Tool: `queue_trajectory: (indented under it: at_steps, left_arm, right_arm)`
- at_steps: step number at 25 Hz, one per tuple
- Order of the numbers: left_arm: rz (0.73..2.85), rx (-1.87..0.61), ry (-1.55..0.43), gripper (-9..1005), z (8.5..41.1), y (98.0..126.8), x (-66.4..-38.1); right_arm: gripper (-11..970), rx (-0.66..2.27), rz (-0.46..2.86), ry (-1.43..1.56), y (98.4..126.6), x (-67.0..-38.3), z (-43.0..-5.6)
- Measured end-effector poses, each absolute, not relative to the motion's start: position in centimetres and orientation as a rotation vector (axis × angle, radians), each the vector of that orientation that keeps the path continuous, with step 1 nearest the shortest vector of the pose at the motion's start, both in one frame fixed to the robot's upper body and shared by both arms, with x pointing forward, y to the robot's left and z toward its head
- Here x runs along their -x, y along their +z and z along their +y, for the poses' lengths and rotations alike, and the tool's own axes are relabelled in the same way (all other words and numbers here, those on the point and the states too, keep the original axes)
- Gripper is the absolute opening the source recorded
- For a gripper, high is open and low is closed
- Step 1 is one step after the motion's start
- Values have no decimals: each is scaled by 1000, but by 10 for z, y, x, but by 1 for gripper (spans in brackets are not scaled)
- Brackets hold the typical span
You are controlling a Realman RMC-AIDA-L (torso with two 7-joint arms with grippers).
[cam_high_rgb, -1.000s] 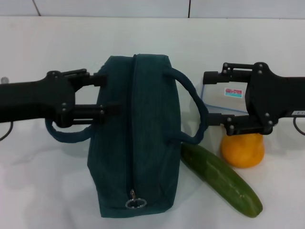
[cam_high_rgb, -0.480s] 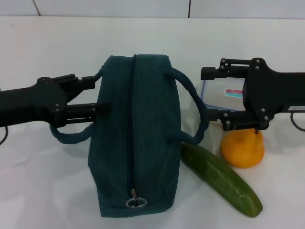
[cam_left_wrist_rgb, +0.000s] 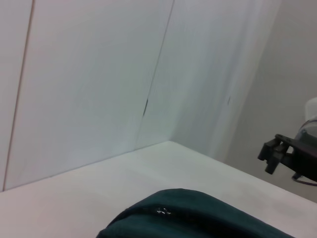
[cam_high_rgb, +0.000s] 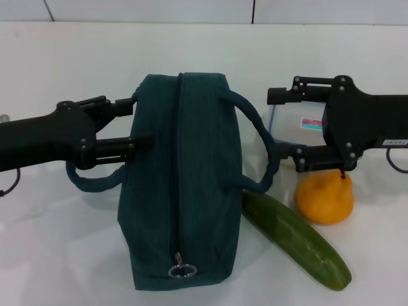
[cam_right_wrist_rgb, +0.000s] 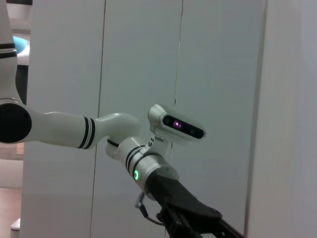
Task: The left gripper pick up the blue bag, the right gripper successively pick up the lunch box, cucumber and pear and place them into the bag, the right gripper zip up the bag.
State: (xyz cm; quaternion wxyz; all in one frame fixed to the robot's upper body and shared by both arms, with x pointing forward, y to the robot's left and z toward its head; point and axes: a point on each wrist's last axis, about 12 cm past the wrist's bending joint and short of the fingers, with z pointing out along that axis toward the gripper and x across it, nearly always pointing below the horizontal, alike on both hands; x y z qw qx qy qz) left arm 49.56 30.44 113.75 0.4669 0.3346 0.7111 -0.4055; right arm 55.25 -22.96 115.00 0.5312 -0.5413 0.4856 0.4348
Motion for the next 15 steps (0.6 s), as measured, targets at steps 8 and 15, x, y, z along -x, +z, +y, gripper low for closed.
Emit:
queue_trajectory:
  at_steps: [8, 15]
  left_arm:
    - [1721, -812, -1018, 745, 299, 1127, -503]
    - [1715, -813, -1050, 524, 292, 1123, -507]
  right_arm:
    - [724, 1285, 1168, 1040, 1148, -551, -231]
    - [724, 1281, 1173, 1044, 1146, -550, -231]
